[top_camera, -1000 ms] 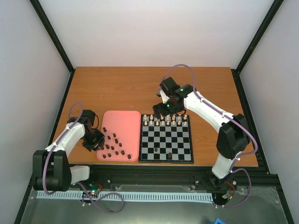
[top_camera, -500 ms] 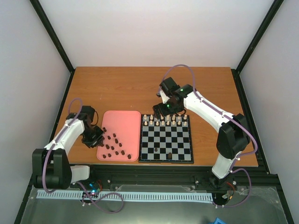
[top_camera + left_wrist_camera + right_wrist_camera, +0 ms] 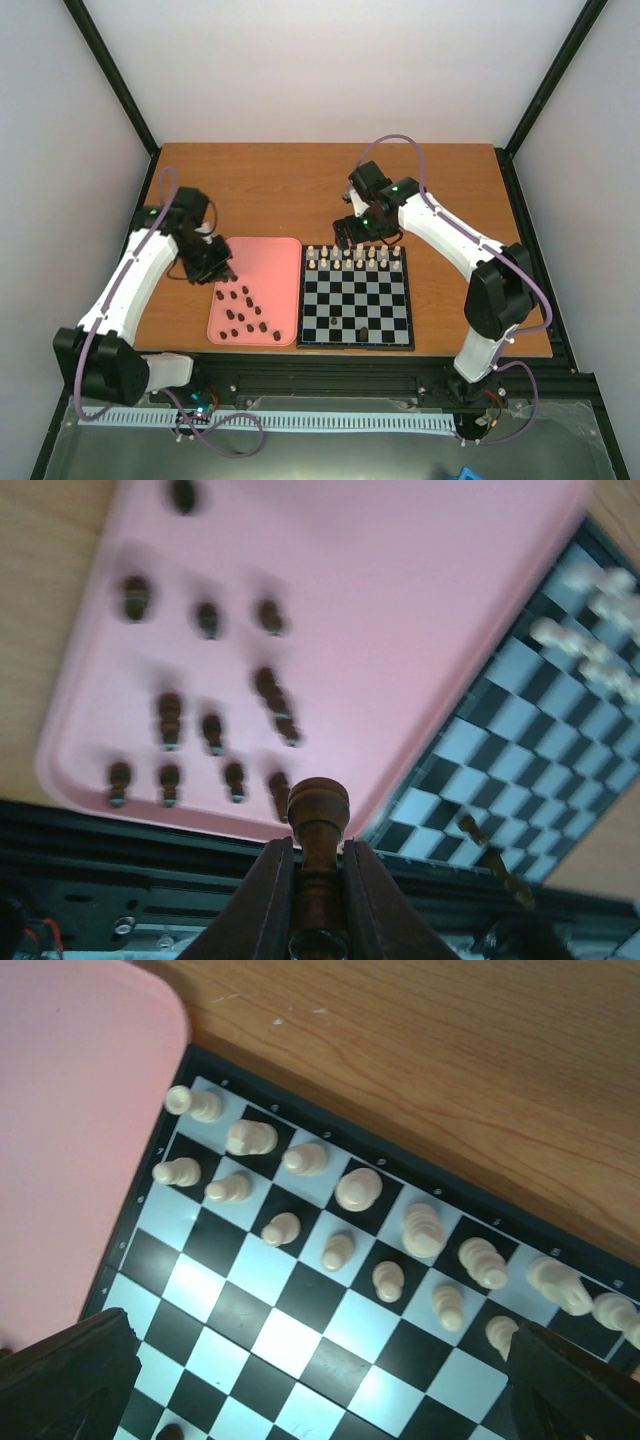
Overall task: Set up the chess pieces on the board
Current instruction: Place the chess piece on the chessboard.
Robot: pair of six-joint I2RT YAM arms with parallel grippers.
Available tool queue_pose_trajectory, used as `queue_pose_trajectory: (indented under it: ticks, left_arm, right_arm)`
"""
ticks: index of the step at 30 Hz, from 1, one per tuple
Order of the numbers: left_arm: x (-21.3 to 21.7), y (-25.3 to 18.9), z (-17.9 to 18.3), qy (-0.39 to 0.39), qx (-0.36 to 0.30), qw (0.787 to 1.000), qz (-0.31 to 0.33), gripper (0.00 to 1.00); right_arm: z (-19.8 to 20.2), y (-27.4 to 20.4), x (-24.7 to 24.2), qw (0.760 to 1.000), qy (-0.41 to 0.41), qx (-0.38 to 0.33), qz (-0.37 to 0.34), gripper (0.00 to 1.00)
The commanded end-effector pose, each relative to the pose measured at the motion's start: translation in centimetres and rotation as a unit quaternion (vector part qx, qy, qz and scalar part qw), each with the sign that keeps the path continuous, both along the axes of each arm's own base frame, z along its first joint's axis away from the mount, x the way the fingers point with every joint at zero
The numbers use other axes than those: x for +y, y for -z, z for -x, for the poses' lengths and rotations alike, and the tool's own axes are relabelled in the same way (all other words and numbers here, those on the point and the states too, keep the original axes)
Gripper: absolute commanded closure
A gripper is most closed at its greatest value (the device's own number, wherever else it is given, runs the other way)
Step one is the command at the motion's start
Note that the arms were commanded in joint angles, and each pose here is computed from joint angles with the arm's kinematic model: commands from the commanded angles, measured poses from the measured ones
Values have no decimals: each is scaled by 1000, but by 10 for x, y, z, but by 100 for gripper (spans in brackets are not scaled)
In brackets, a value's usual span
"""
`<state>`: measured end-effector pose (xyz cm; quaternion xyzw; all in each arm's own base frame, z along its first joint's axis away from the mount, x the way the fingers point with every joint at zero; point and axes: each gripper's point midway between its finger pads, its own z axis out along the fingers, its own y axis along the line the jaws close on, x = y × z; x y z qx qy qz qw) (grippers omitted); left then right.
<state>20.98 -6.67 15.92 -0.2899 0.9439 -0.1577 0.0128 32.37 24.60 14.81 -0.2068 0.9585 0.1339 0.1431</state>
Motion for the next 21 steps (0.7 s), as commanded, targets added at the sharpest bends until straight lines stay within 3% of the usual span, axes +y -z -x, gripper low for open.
queue_pose_trajectory:
  ticks: [1,12,21]
  left_arm:
    - [-61,-29,-14,136,-25,990,26,99]
    - [-206,-23,17,395,-22,918,14,99]
    - [-275,-6,52,492,-39,869,12,99]
  right_arm:
    - [-8,-10,-19,999,33,-15,8,0]
    - [-10,-11,-57,995,85,-29,42,0]
    - [2,-6,-98,986,153,-35,59,0]
